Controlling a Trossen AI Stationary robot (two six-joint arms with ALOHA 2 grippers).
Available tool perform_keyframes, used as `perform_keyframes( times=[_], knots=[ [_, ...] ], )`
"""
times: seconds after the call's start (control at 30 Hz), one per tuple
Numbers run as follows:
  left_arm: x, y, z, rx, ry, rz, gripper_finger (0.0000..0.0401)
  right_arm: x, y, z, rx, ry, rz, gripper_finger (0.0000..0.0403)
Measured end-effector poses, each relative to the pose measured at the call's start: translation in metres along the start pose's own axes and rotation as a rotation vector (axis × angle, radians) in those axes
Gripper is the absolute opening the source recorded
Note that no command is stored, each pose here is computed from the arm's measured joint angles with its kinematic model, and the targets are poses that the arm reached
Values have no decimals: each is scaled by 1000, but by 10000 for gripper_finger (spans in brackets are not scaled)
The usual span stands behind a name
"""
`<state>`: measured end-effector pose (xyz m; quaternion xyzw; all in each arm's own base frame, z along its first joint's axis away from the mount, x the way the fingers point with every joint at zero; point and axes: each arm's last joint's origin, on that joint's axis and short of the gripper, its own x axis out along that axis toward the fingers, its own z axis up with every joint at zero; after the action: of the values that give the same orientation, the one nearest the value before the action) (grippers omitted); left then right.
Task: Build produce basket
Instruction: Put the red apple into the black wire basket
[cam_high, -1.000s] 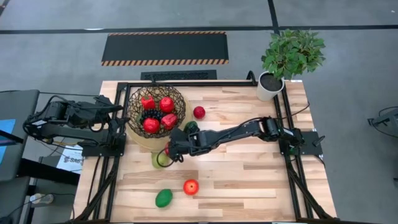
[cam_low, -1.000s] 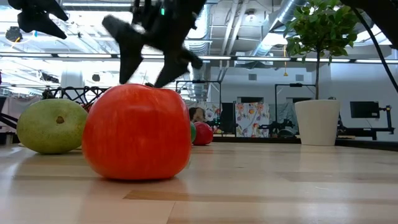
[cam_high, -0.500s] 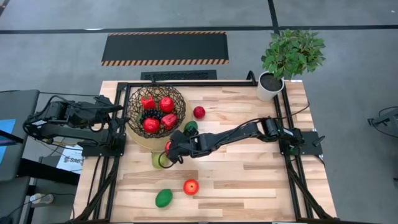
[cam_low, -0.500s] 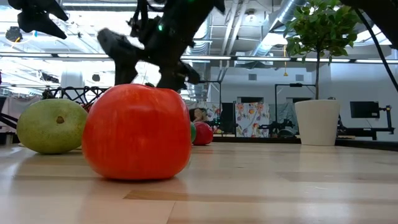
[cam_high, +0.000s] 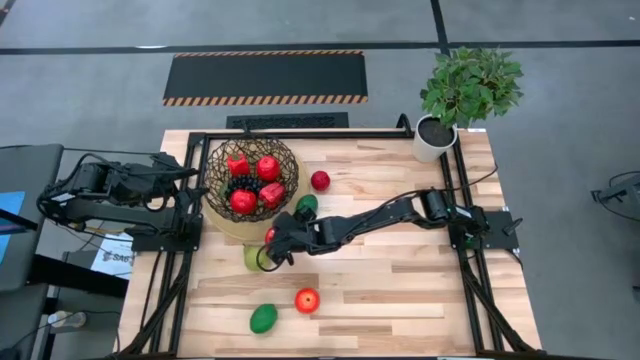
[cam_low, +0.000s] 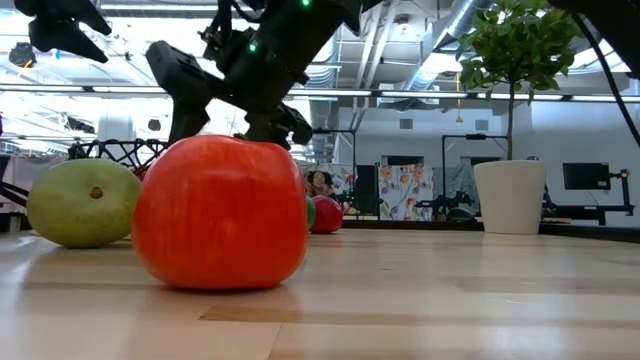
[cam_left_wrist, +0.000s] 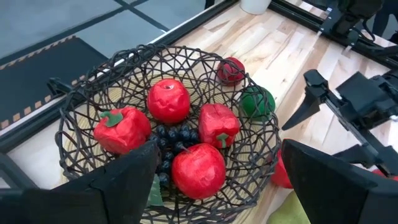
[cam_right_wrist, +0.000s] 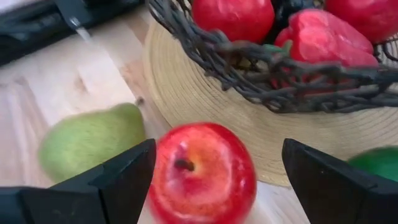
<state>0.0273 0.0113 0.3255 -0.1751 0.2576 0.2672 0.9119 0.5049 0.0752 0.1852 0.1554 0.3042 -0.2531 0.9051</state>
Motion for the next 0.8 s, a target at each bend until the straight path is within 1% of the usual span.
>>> perform_keyframes(
  times=[0.13, 0.3, 0.5, 0.57, 0.8],
  knots=[
    [0, 0, 0, 0, 0, 0, 330, -1, 2, 3, 15, -20, 15, 370],
    [0, 0, 0, 0, 0, 0, 330, 17, 2, -16, 27, 27, 7, 370],
    [0, 0, 0, 0, 1, -1, 330, 33, 1, -26, 58, 69, 39, 375],
    [0, 0, 0, -1, 1, -2, 330, 34, 1, -27, 77, 69, 37, 376],
    [0, 0, 0, -1, 1, -2, 330, 31, 0, -29, 60, 89, 11, 373]
  ],
)
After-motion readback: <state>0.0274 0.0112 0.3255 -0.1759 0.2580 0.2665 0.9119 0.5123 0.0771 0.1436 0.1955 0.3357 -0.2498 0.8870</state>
